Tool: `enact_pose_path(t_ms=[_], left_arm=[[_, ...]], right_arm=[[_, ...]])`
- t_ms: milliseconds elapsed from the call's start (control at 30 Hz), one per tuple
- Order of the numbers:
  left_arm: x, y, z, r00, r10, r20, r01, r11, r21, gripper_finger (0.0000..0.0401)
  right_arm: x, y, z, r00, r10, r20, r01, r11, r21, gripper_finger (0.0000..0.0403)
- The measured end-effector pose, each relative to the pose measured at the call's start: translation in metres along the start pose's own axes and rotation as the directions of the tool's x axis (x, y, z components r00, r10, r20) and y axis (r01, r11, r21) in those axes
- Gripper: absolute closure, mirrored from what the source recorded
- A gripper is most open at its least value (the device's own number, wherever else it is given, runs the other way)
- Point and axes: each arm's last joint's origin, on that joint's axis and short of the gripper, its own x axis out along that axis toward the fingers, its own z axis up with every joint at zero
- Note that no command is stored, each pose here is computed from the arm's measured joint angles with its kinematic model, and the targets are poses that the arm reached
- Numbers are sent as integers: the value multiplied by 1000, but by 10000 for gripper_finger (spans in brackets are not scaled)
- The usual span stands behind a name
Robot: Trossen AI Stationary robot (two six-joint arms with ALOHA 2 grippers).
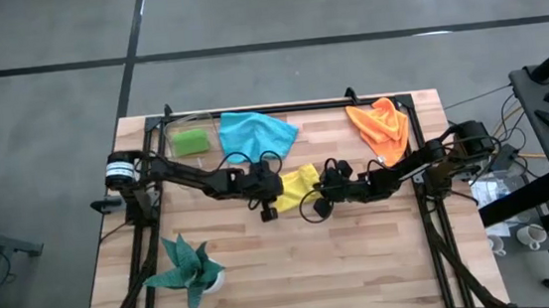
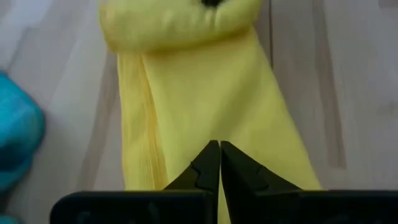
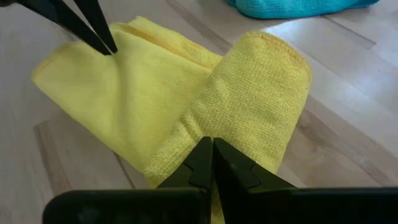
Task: Roll microfiber towels into tight, uniform cylinder then place into a basket
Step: Roll the yellow microfiber towel
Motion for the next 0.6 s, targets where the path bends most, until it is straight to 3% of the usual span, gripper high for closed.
enact_pose_path(t_ms=[133, 433, 600], left_arm=[[9, -1, -3, 1000, 0, 25, 0, 1000, -3, 401], [13, 16, 29, 935, 73, 346, -51, 996, -71, 401], [33, 26, 30, 941, 60, 333, -33, 996, -88, 401]], right_arm=[[0, 0, 0, 1000, 3, 4, -3, 1000, 0, 394], [0, 1, 2, 1000, 10, 16, -10, 1000, -12, 394], [0, 1, 2, 1000, 10, 15, -10, 1000, -13, 394]])
